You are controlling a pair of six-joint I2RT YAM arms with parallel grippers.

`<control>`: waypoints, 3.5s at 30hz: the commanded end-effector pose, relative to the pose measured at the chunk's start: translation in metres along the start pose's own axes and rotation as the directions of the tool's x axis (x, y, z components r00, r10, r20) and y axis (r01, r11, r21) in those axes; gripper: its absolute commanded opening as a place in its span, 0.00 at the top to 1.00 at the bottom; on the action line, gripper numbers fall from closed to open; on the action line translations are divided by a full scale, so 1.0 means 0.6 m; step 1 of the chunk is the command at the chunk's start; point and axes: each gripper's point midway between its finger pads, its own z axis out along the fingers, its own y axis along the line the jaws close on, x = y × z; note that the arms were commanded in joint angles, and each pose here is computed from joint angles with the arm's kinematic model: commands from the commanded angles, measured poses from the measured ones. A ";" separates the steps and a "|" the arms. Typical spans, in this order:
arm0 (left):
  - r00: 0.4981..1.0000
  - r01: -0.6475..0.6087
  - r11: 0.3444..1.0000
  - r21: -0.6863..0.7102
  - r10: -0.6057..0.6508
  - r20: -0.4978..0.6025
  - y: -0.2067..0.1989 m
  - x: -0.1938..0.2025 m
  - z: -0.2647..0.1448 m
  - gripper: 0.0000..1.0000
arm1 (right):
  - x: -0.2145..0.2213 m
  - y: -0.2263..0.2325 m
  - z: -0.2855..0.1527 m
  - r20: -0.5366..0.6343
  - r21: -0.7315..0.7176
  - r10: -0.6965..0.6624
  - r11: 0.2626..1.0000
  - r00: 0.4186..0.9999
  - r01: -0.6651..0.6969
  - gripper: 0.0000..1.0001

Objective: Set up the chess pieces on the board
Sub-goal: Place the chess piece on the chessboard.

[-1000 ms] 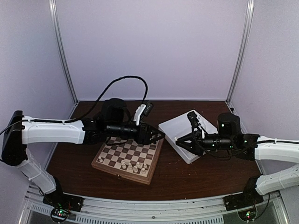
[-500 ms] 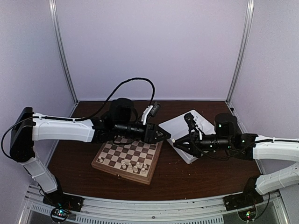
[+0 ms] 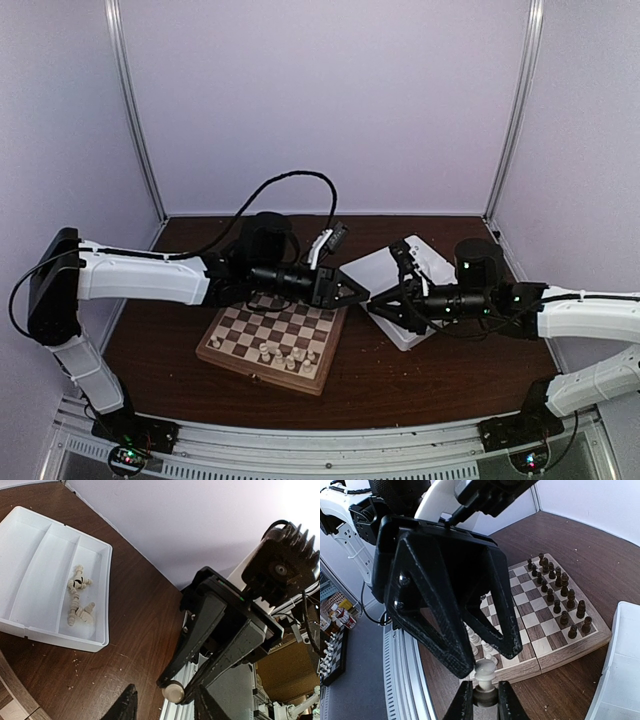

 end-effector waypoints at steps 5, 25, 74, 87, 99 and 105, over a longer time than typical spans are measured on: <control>0.999 -0.027 0.998 0.062 0.026 0.027 -0.026 -0.024 0.007 0.66 | -0.025 0.013 0.004 0.030 -0.016 -0.041 0.999 0.999 0.041 0.89; 1.000 -0.023 0.997 0.080 0.022 0.004 -0.033 -0.017 0.013 0.72 | -0.028 0.006 0.000 0.042 0.027 -0.052 0.998 0.998 0.051 0.92; 0.997 -0.058 0.998 -0.006 0.058 -0.042 -0.016 -0.006 0.012 1.00 | -0.012 -0.001 0.004 0.024 0.037 -0.045 0.998 0.999 0.044 0.74; 0.996 -0.074 0.997 -0.036 0.072 -0.045 -0.012 -0.005 0.003 1.00 | -0.012 -0.003 0.002 0.027 0.046 -0.047 0.998 0.999 0.045 0.50; 0.996 -0.081 0.995 -0.059 0.078 -0.048 -0.009 -0.001 -0.005 1.00 | -0.016 -0.006 -0.006 0.043 0.066 -0.050 0.997 0.998 0.047 0.10; 0.995 -0.092 0.992 -0.085 0.088 -0.047 -0.006 0.000 -0.014 1.00 | -0.019 -0.011 -0.016 0.061 0.095 -0.057 0.994 0.997 0.051 0.00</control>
